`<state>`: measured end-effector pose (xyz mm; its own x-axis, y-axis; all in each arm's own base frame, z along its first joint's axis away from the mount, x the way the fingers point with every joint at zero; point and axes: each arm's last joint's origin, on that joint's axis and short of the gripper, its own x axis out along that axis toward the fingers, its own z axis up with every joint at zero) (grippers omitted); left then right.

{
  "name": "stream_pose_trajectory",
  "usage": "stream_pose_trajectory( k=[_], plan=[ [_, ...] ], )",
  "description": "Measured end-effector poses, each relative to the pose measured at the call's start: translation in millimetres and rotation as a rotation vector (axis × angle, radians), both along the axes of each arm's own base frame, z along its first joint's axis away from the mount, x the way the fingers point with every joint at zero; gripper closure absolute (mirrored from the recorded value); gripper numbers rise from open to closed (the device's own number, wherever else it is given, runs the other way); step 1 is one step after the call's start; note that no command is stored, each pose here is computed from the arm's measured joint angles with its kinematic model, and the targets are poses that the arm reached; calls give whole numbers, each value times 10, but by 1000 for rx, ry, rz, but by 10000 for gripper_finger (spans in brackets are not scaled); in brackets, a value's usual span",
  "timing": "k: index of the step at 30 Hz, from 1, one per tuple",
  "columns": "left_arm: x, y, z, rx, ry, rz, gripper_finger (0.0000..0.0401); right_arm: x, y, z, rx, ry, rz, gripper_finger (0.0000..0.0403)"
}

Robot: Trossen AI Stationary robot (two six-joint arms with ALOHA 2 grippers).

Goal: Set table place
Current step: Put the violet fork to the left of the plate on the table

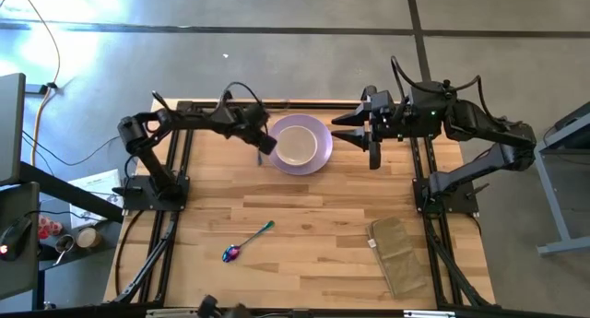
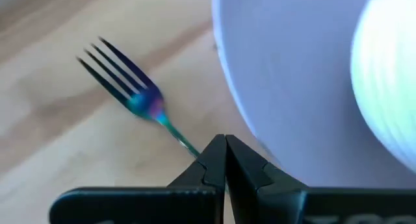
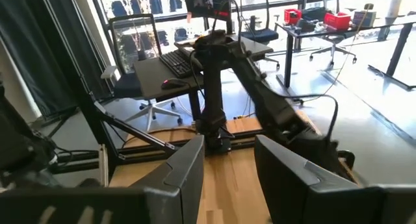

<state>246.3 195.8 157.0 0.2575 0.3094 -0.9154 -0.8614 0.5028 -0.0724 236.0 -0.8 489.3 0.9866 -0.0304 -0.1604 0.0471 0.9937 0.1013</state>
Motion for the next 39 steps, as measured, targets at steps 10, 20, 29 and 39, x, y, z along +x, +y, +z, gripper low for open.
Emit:
stream_pose_trajectory(
  k=[10,20,29,39],
  plan=[
    [39,-146,-74,5,109,27,401,-1,10,-5,3,5,33,274],
    [30,-159,-79,-8,116,40,401,-1,11,-5,-5,5,36,274],
    [50,-153,-191,-40,135,31,401,-1,11,-4,-15,5,38,274],
    [42,-190,-203,-68,155,19,401,0,11,-3,-16,4,39,274]
  ],
)
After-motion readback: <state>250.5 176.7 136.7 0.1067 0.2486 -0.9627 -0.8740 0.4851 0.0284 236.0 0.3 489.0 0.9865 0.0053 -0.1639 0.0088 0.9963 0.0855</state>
